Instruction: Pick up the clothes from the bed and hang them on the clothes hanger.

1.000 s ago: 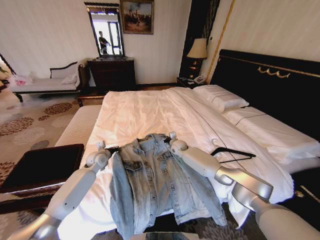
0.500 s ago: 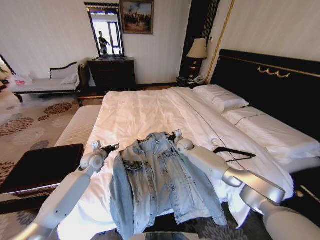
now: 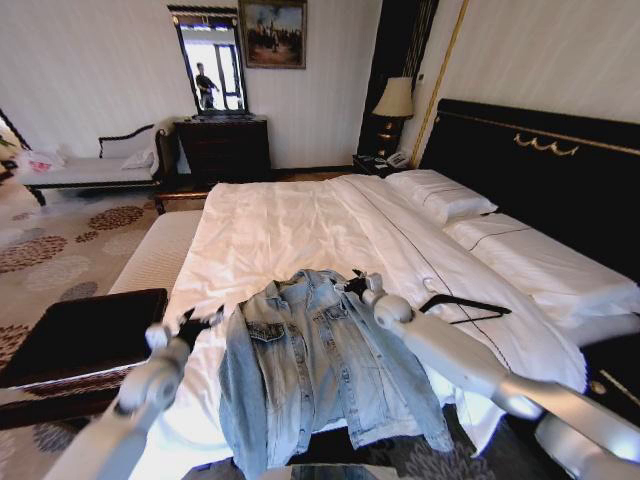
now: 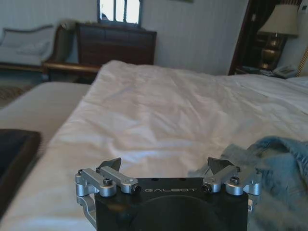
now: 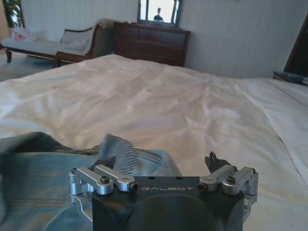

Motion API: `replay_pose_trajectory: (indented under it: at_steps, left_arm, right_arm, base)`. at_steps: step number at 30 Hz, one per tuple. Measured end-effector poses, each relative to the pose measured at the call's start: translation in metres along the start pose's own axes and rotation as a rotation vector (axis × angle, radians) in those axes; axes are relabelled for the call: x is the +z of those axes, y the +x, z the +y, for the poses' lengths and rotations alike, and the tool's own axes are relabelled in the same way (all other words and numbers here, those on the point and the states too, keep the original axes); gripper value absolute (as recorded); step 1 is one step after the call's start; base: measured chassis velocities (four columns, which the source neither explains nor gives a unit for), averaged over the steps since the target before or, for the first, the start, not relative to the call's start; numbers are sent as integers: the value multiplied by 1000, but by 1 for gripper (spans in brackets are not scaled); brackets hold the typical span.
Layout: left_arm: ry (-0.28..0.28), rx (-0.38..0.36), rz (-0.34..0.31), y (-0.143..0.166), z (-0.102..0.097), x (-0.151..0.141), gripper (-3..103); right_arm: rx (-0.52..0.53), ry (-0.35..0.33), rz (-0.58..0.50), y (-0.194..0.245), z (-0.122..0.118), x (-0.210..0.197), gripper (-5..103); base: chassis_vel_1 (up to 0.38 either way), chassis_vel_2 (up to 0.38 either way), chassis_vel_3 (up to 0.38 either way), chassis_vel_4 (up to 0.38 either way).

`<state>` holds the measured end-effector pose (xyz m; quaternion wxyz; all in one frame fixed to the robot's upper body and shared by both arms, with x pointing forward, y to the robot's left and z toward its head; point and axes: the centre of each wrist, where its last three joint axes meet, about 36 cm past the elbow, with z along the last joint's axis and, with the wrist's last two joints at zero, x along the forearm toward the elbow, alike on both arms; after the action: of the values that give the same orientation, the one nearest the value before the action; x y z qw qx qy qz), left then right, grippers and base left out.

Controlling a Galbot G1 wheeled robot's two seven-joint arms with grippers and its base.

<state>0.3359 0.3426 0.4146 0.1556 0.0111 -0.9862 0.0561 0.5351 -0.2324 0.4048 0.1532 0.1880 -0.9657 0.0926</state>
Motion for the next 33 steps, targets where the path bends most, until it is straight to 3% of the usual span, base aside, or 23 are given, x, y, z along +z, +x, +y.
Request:
replay_pose_trajectory:
  at_steps: [6, 7, 10, 12, 23, 33]
  left_arm:
    - [-5, -15, -47, 24, 8, 25, 100]
    - [-31, -15, -98, 35, 12, 34, 100]
    - [-53, -12, -140, 41, 13, 39, 100]
    - [-78, -6, -203, 64, 10, 57, 100]
    - [-31, -86, -208, 111, 1, 98, 98]
    - [-18, -109, -218, 112, -4, 101, 98]
  right_arm:
    - [-3, 51, -43, 18, 8, 10, 100]
    - [-13, 66, -62, 28, 15, 14, 100]
    - [-16, 66, -74, 33, 18, 16, 100]
    - [-38, 53, -83, 47, 36, 32, 100]
    - [-102, 43, -89, 50, 77, 79, 100]
    - [-130, -34, -67, 29, 107, 74, 100]
  base:
    - [0, 0, 0, 0]
    - [0, 0, 0, 0]
    - [0, 0, 0, 0]
    - [0, 0, 0, 0]
    - [0, 0, 0, 0]
    - [0, 0, 0, 0]
